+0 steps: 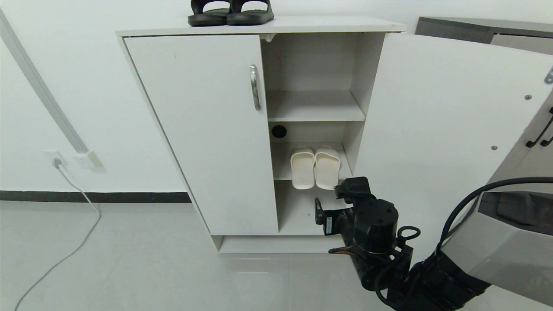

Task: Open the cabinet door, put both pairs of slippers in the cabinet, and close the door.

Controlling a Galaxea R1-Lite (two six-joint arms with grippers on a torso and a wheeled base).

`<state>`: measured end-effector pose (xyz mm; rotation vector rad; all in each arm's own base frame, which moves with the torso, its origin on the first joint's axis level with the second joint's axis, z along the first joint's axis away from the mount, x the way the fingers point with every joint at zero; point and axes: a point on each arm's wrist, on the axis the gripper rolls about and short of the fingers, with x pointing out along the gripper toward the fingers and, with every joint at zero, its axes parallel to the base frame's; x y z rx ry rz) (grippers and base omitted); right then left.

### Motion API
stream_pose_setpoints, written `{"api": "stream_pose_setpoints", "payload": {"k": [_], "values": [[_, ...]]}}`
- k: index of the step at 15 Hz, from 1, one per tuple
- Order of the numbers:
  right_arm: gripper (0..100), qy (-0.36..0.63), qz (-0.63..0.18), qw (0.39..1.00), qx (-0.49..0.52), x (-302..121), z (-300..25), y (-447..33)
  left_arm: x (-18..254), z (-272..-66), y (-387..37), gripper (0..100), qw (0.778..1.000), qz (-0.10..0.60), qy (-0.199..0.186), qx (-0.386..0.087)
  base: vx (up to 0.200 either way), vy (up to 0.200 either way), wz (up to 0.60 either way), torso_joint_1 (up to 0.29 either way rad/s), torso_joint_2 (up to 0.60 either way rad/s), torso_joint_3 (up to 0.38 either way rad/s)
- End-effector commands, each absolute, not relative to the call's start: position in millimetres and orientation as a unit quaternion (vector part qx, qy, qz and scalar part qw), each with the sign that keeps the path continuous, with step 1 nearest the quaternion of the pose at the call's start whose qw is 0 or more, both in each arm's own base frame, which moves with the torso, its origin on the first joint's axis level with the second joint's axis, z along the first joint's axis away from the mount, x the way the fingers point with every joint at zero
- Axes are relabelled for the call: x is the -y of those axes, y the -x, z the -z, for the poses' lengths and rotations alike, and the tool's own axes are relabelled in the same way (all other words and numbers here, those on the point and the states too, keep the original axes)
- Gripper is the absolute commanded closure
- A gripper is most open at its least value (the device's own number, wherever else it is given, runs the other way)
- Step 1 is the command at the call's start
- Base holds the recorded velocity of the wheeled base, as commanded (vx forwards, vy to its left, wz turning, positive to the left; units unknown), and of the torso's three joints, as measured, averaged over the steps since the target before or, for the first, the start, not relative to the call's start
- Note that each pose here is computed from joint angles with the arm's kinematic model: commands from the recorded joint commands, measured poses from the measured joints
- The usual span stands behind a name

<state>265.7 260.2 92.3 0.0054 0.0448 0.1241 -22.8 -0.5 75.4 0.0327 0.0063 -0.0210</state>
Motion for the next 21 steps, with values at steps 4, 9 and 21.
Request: {"api": "stream_pose_setpoints", "payload": {"k": [4, 9, 21], "values": [[0, -0.007, -0.064, 0.998, -0.017, -257, -93, -265, 1, -75, 23, 100, 1.000, 0.010, -0.018, -0.003, 0.000, 0.000, 0.00, 0.004, 0.00, 0.204], [0, 0.009, -0.054, 0.998, -0.006, -250, -92, -268, 1, -75, 23, 100, 1.000, 0.010, -0.017, -0.003, 0.000, 0.000, 0.00, 0.002, 0.00, 0.113], [0, 0.015, -0.088, 0.996, -0.008, -245, -81, -265, 1, -75, 23, 100, 1.000, 0.010, -0.017, -0.003, 0.000, 0.200, 0.00, 0.004, 0.01, 0.011]]}}
